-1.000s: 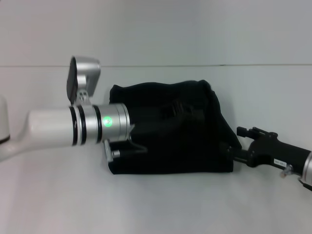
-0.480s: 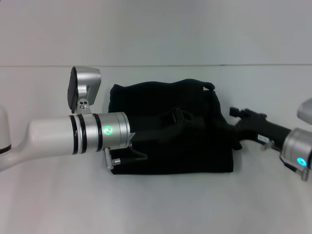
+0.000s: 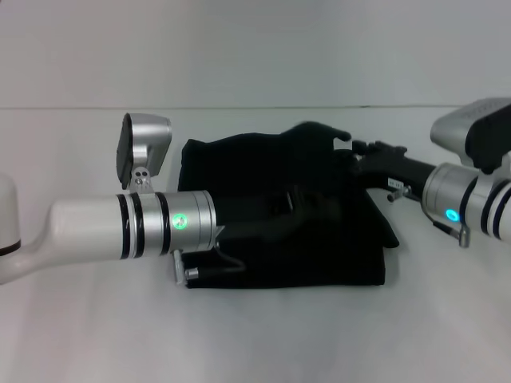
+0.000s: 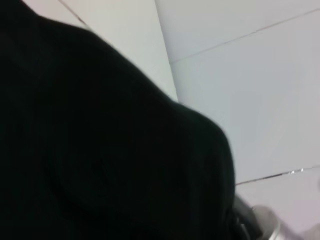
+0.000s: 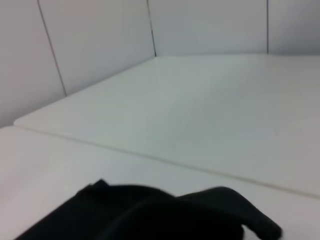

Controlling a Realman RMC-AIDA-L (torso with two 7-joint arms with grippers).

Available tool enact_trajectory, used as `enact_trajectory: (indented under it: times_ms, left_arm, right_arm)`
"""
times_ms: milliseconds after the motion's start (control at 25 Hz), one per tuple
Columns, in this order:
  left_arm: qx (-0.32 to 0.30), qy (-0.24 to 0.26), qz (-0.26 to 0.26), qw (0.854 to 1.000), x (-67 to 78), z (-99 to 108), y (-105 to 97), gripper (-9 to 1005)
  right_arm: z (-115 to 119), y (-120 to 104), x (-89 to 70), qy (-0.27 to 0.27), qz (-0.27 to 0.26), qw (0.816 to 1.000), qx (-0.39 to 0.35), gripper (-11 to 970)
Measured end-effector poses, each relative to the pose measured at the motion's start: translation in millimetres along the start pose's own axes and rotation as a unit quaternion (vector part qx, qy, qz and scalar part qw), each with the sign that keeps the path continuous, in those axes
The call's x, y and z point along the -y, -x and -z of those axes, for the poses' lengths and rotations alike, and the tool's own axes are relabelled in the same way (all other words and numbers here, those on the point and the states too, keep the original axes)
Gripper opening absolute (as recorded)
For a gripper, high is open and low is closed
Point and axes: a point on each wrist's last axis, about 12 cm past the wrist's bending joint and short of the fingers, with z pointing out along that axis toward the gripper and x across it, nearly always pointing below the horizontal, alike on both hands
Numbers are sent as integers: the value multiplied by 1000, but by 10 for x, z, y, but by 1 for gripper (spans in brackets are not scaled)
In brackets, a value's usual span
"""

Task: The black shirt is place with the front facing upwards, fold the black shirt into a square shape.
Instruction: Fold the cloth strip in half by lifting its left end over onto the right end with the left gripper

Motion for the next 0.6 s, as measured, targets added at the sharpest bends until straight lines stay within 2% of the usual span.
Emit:
enact_trajectory:
  times_ms: [280,480,600]
  left_arm:
    - [-22,37,-15,999,-104,-53,-111,104]
    - [-13,56,-17,998,-158,-70,-120,108]
    - [-8,60,-15,998,-171,-74,-117,111]
  right_arm:
    - [13,111,78,-17,-5,999,30,831]
    - [71,50,129,-32,-9,999,33,831]
    - [140,-10,207,-54,-28,997,38,832]
